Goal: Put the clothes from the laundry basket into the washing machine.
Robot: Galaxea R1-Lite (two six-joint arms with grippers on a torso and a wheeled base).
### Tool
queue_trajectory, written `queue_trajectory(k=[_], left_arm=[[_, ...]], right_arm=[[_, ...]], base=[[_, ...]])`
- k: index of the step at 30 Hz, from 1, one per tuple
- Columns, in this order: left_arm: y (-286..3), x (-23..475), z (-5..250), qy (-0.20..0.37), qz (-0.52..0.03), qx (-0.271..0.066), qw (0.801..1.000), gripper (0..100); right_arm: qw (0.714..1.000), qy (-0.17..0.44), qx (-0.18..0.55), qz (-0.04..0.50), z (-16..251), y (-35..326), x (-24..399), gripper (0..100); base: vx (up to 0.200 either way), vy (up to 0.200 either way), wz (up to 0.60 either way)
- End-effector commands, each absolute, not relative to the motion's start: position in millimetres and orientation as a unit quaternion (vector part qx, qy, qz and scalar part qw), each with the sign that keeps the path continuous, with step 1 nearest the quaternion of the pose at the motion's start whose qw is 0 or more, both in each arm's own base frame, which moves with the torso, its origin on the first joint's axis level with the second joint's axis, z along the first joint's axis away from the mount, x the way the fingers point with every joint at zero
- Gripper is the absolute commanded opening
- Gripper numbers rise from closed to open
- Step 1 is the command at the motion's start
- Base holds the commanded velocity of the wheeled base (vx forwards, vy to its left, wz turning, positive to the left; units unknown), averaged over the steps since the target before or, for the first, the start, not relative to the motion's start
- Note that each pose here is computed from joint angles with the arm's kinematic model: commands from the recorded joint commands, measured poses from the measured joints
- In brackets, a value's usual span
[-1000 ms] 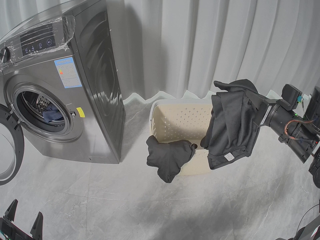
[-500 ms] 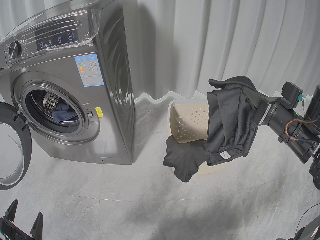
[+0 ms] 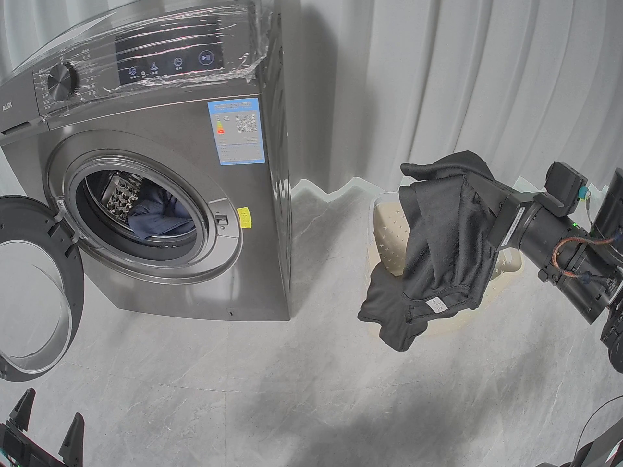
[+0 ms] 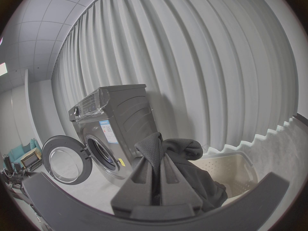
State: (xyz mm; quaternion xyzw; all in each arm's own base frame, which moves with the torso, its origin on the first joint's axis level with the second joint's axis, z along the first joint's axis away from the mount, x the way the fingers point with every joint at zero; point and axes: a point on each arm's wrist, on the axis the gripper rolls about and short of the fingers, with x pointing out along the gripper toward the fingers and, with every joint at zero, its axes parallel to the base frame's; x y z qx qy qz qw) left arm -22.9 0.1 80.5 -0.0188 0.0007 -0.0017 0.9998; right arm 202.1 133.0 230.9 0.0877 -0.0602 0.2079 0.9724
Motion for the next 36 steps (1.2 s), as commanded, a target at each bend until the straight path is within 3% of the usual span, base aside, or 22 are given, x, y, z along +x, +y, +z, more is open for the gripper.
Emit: queue_trajectory(k=[1,7,19,25,36], left_arm=[[0.1,-22.9,75.6,0.001,-0.002,-0.019,1.0,100],[0.1,-22.9,75.6,0.001,-0.002,-0.019,1.0,100],[0.1,-23.0,76.0,0.0,-0.002,-0.019,1.0,100],[0.1,-23.0,76.0,0.0,-0.002,-0.019,1.0,100],[0.1,-22.9,75.6,0.001,-0.002,-0.019,1.0,100]], right_arm=[[0.972,-0.059,0.088,0.211,230.3,134.5,201.5,0],[0.972,-0.055,0.087,0.212,228.3,135.1,201.6,0],[0.972,-0.054,0.087,0.213,227.5,135.5,201.6,0],[0.971,-0.053,0.087,0.216,227.5,136.8,200.7,0],[0.966,-0.064,0.096,0.233,230.4,143.2,196.8,0]], base=[[0.0,0.2,0.0],[0.0,0.0,0.0],[-0.2,0.0,0.0],[0.0,0.0,0.0],[0.0,0.2,0.0]])
